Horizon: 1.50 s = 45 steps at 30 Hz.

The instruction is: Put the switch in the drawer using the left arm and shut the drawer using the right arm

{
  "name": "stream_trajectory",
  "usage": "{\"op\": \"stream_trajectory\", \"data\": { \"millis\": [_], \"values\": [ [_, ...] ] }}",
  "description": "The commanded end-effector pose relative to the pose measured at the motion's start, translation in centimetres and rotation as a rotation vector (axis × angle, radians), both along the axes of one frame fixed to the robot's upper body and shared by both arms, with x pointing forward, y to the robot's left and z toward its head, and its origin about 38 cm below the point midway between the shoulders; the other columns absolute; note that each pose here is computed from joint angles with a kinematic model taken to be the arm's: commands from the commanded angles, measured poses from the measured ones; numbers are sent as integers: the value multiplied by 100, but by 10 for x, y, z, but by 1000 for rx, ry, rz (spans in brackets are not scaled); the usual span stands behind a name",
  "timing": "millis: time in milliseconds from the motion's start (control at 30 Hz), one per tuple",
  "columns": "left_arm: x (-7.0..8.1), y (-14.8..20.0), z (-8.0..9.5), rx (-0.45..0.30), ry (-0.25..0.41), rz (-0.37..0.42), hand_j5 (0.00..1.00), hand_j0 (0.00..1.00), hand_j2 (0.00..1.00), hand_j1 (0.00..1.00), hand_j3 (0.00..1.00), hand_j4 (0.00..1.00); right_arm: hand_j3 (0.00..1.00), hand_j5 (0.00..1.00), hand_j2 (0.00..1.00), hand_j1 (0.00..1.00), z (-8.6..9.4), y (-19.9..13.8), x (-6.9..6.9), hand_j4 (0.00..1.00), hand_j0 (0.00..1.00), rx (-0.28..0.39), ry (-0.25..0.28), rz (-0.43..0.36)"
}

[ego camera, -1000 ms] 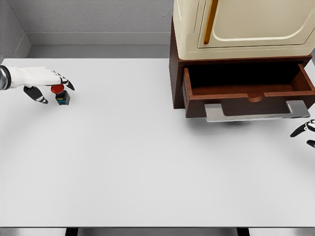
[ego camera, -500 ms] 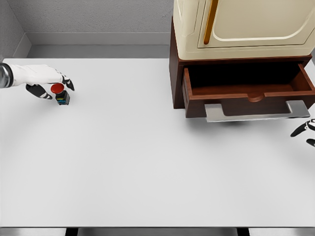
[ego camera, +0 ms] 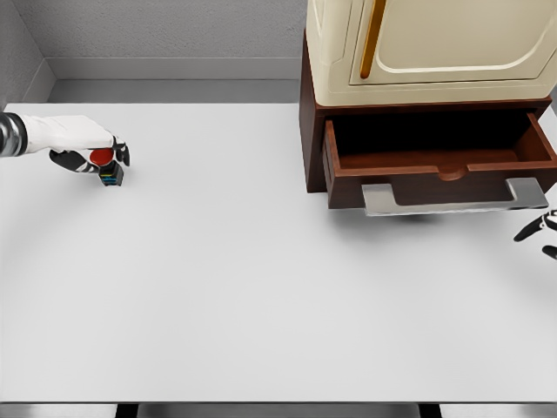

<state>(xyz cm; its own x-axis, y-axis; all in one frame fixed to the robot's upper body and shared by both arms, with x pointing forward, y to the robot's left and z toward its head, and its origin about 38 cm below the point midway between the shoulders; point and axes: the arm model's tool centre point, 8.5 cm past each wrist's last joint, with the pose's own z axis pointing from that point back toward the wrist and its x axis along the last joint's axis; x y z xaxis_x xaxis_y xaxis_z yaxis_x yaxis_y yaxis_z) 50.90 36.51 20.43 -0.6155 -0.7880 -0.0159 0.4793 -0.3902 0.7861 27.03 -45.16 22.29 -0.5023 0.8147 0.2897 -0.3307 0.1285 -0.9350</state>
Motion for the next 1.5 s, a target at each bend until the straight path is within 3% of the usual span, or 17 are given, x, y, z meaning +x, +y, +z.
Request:
{"op": "stream_trajectory", "data": {
  "millis": [0, 267, 467, 700, 767, 967, 1200, 1300, 1467],
  "values": [
    [0, 0, 1, -2, -2, 2, 57, 57, 57, 57, 57, 57, 57, 57, 57, 57, 0, 0, 0, 57, 57, 8, 0, -3],
    [0, -3, 0, -4, 0, -5, 45, 45, 45, 45, 45, 45, 57, 57, 57, 57, 5, -6, -2, 57, 57, 7, -18, -24],
    [1, -4, 11, -3, -23, -17, 45, 45, 45, 45, 45, 45, 58, 58, 58, 58, 3, -6, -3, 58, 58, 10, -10, -24],
    [-6, -45, 44, -4, -111, -161, 45, 45, 45, 45, 45, 45, 59, 59, 59, 59, 4, -6, -3, 59, 59, 2, -5, -16],
    [-16, -73, 56, -7, -151, -252, 45, 45, 45, 45, 45, 45, 60, 60, 60, 60, 3, -6, -3, 60, 60, 3, -3, -17],
    [-37, -116, 74, -18, -215, -402, 45, 45, 45, 45, 45, 45, 60, 60, 60, 60, 4, -6, -3, 60, 60, 3, -4, -16],
    [-73, -162, 95, -47, -285, -579, 44, 44, 44, 44, 44, 44, 60, 60, 60, 60, 3, -6, -3, 60, 60, 3, -3, -17],
    [-83, -174, 102, -52, -308, -628, 45, 45, 45, 45, 45, 45, 60, 60, 60, 60, 3, -6, -3, 60, 60, 3, -3, -17],
    [-87, -183, 104, -79, -307, -651, 44, 44, 44, 44, 44, 44, 60, 60, 60, 60, 7, -7, -2, 60, 60, -13, -2, -11]
  ]
}}
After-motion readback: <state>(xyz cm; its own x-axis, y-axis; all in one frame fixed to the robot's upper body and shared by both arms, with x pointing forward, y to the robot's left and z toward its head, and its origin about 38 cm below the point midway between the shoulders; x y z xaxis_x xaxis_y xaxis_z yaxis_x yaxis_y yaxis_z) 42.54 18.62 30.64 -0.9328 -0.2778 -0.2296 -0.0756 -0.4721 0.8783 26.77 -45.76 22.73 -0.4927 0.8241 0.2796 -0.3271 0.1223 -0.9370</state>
